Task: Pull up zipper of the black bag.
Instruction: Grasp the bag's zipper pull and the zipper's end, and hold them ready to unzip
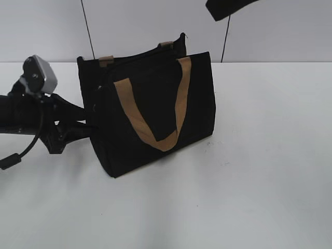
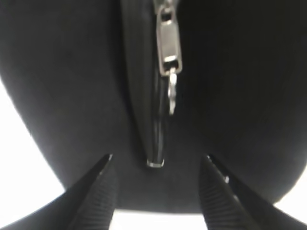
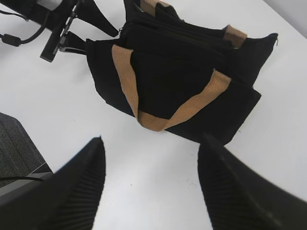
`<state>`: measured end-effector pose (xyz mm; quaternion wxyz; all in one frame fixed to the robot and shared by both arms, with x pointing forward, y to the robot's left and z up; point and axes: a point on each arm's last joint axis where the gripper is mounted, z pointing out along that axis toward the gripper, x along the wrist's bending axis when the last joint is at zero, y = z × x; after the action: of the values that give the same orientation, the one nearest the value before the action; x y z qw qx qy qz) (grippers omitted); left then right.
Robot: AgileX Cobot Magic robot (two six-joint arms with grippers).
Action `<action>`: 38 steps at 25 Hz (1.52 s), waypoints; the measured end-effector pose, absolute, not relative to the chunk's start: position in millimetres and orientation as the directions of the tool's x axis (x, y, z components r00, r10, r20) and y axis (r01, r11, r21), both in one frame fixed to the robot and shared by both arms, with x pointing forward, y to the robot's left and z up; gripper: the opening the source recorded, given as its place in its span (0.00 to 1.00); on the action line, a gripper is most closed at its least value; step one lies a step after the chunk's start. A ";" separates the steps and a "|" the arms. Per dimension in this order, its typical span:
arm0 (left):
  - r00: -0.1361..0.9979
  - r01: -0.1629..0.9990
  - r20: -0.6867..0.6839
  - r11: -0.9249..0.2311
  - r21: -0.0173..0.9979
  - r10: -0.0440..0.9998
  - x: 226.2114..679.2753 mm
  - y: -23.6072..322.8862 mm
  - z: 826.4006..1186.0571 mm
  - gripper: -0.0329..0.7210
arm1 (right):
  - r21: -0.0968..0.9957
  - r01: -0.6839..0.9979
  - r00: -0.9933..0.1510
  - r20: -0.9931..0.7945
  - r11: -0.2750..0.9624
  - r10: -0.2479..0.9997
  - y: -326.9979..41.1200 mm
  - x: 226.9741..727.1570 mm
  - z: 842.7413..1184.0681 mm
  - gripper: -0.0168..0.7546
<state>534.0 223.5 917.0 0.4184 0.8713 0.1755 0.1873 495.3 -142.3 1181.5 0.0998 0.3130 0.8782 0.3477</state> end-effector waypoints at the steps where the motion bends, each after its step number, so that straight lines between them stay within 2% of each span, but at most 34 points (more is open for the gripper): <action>1: 0.872 0.142 0.184 -0.594 0.792 0.453 535.8 219.7 916.6 0.58 | 0.674 0.480 -0.784 0.042 0.562 0.619 -142.3 495.4 1181.6 0.63; 4: 0.878 0.136 0.202 -0.632 0.763 0.433 539.7 209.0 912.3 0.58 | 0.675 0.479 -0.784 0.041 0.561 0.620 -142.3 495.5 1181.7 0.63; 11: 0.864 0.206 0.191 -0.672 0.711 0.466 544.1 206.1 900.7 0.58 | 0.675 0.483 -0.781 0.044 0.558 0.623 -142.3 495.5 1181.7 0.63; 19: 0.840 0.224 0.180 -0.629 0.744 0.511 557.9 203.5 912.5 0.58 | 0.676 0.484 -0.780 0.045 0.556 0.624 -142.3 495.6 1181.7 0.63; 26: 0.847 0.238 0.155 -0.623 0.745 0.509 558.3 201.8 906.1 0.57 | 0.676 0.484 -0.780 0.046 0.555 0.625 -142.3 495.6 1181.8 0.63; 32: 0.848 0.245 0.148 -0.624 0.742 0.509 558.4 201.8 903.0 0.43 | 0.677 0.484 -0.779 0.045 0.554 0.625 -142.2 495.8 1181.9 0.63; 38: 0.842 0.258 0.137 -0.612 0.747 0.521 558.6 201.7 904.8 0.14 | 0.677 0.484 -0.779 0.045 0.554 0.625 -142.2 495.8 1181.9 0.63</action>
<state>558.6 201.7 904.8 0.3807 0.8810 0.2211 0.1732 495.8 -142.2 1181.9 0.1009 0.3165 0.8758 0.3502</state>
